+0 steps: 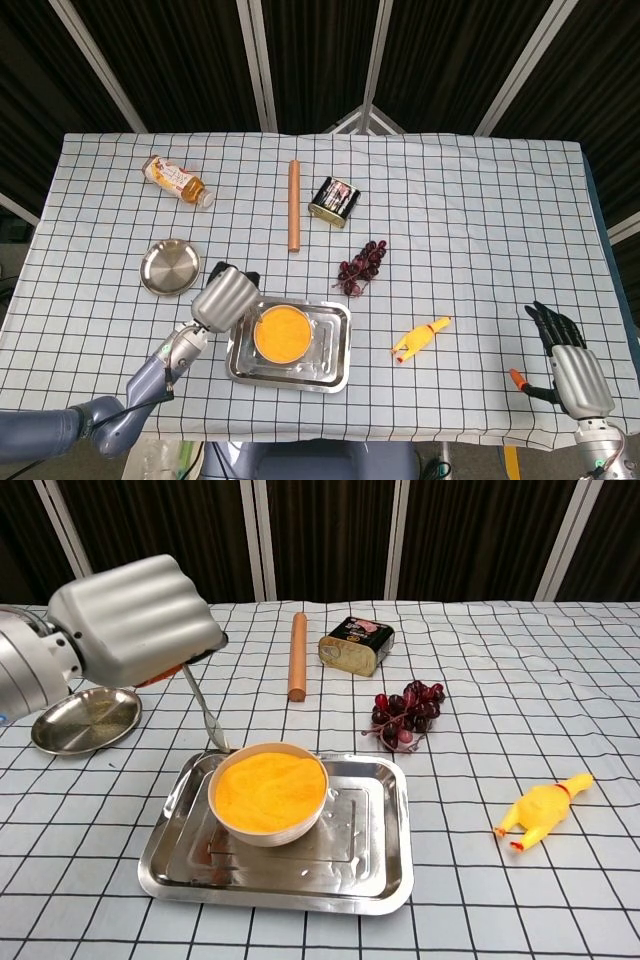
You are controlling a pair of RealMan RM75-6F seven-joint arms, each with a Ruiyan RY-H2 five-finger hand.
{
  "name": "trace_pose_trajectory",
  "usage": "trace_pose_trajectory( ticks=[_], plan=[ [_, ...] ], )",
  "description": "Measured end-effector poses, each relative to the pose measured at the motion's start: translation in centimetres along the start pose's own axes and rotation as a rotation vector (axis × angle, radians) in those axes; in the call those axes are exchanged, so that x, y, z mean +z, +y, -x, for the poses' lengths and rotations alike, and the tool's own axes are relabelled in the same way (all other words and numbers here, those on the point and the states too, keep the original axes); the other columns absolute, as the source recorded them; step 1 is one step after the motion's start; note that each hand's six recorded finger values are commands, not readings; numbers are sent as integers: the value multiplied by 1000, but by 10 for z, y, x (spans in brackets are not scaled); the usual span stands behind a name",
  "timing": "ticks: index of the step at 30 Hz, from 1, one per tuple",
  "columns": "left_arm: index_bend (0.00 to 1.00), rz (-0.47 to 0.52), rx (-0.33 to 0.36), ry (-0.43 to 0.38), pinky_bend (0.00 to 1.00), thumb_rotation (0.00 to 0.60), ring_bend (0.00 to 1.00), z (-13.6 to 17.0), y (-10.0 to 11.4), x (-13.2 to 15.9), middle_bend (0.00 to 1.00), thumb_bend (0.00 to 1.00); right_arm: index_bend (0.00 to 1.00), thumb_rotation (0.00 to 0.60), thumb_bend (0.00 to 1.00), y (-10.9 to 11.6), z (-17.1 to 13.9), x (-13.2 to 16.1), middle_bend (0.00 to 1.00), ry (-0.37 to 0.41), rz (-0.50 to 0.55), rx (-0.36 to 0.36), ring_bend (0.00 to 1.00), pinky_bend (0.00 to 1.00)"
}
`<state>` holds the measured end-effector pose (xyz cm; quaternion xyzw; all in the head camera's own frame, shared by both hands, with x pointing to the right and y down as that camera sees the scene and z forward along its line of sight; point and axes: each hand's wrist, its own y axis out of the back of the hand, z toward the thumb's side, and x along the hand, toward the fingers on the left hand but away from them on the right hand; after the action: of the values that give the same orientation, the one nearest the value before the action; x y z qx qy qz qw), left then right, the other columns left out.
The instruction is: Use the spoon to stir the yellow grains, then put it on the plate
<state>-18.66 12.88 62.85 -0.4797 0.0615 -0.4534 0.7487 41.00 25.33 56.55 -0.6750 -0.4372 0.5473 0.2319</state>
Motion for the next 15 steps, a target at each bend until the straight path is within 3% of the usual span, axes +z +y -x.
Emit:
trace_pose_trajectory(
  ticks=[8,15],
  plan=[
    [802,36,-97,116,1000,600,1000,0,-32,-30,1000,581,0,600,317,0,-1,0,0,-1,5,2,0,0],
    [800,26,-202,185,1000,600,1000,8,-78,-53,1000,581,0,600,317,-1,1,-1,0,-8,8,11,0,0]
  ],
)
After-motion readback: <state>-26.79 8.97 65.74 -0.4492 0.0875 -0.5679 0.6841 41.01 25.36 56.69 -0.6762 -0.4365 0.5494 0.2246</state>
